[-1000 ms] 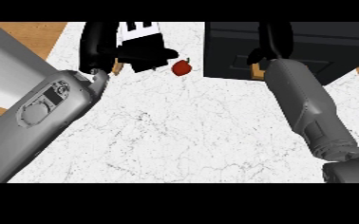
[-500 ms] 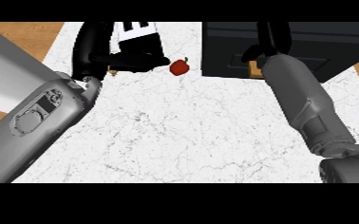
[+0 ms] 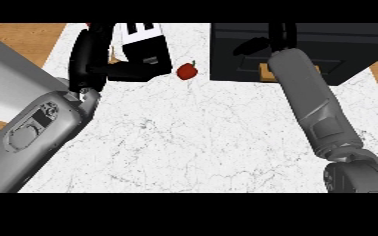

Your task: Pick up the can, place it into the drawer and close the drawer

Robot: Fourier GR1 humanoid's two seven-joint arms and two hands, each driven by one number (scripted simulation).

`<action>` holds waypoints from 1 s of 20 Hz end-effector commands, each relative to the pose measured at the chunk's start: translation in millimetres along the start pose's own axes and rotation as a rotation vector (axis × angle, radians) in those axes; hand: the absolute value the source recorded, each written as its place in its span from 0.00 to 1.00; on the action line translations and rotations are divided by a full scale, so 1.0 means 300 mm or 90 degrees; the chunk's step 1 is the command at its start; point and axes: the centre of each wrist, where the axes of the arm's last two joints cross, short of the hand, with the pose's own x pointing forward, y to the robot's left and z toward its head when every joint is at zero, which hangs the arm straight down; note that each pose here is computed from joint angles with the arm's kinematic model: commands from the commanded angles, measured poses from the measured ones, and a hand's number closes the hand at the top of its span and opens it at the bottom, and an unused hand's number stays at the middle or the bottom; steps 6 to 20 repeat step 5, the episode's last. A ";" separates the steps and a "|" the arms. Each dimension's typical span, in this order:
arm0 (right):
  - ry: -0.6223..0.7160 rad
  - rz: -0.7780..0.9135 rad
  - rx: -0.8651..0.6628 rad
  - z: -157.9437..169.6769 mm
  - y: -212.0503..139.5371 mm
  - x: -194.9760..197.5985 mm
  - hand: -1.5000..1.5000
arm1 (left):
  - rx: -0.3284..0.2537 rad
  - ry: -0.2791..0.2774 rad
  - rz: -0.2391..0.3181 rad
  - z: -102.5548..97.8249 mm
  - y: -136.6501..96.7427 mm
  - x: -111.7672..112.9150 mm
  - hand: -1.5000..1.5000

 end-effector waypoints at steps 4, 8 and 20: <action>0.030 -0.161 -0.061 -0.063 0.014 0.119 0.00 | 0.003 -0.006 0.010 0.027 0.068 0.008 0.00; 0.029 -0.171 -0.042 -0.046 0.022 0.095 0.00 | 0.011 0.002 0.008 0.026 0.024 -0.043 0.00; 0.029 -0.171 -0.042 -0.046 0.022 0.095 0.00 | 0.011 0.002 0.008 0.026 0.024 -0.043 0.00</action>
